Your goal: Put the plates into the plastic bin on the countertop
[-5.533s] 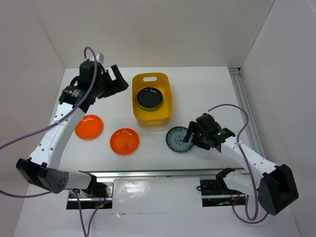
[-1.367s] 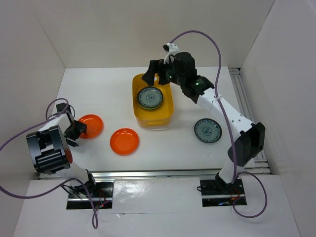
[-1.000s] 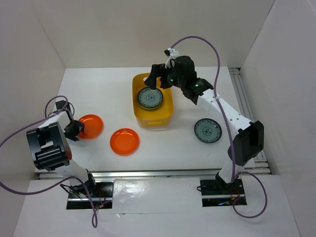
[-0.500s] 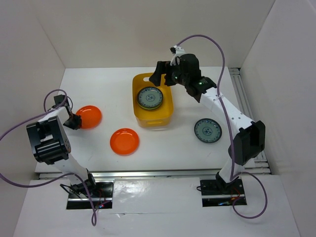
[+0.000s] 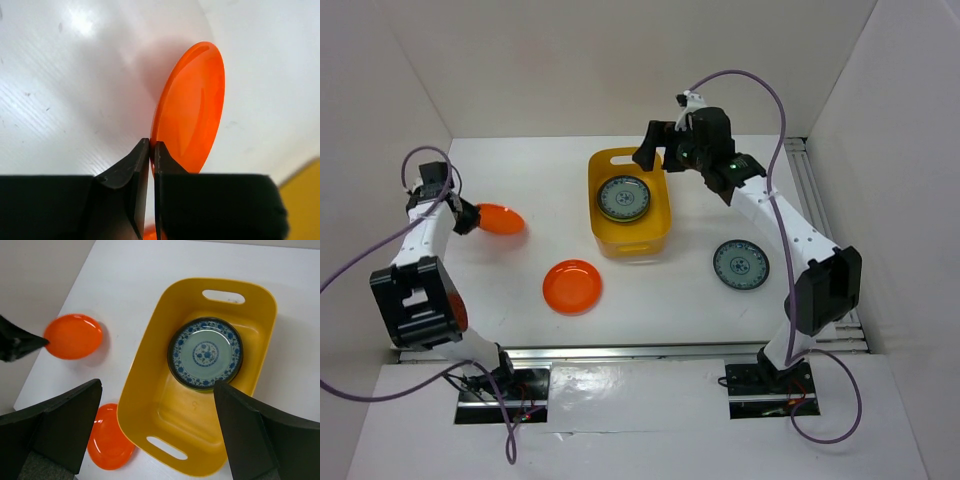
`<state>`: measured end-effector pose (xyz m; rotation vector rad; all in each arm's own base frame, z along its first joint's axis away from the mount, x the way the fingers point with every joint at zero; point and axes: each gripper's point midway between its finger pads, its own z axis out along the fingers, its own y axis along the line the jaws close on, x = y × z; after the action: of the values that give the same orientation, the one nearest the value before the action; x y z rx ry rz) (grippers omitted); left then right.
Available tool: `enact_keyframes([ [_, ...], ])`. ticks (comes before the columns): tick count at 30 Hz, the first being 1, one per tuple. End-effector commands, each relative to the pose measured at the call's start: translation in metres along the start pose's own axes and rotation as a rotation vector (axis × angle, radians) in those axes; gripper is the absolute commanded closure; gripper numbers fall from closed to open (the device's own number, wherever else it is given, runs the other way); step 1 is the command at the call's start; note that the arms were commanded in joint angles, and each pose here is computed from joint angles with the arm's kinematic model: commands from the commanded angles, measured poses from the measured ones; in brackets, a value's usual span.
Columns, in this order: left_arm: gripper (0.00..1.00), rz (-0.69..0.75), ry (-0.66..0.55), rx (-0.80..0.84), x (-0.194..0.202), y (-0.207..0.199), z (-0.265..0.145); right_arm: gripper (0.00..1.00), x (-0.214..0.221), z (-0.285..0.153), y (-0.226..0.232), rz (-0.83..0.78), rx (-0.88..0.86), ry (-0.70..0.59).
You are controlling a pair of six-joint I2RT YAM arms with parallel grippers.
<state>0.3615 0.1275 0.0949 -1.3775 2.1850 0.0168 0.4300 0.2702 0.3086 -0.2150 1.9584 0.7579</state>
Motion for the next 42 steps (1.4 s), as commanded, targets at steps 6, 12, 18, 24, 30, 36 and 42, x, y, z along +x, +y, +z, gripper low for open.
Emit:
enact_keyframes([
  [6,1.00,0.222,-0.239,0.507,-0.022,-0.136,-0.152,0.00,-0.061,-0.073,-0.020,0.010,0.175,-0.170],
  [12,1.00,0.407,-0.187,0.749,0.034,-0.217,-0.180,0.00,-0.054,-0.106,-0.056,0.036,0.324,-0.176],
  [18,1.00,0.534,-0.122,0.834,0.090,-0.281,-0.172,0.00,-0.051,-0.146,-0.081,0.073,0.446,-0.226],
  [24,1.00,0.661,-0.042,0.830,0.135,-0.324,-0.120,0.00,-0.039,-0.165,-0.082,0.079,0.464,-0.205],
  [30,1.00,0.677,-0.030,0.754,0.150,-0.326,-0.087,0.00,-0.029,-0.175,-0.085,0.086,0.484,-0.178],
  [36,0.85,0.713,0.024,0.704,0.172,-0.316,-0.060,0.00,-0.021,-0.177,-0.091,0.088,0.510,-0.165],
  [42,0.15,0.734,0.061,0.781,0.185,-0.325,-0.084,0.00,-0.001,-0.176,-0.113,0.120,0.583,-0.127],
])
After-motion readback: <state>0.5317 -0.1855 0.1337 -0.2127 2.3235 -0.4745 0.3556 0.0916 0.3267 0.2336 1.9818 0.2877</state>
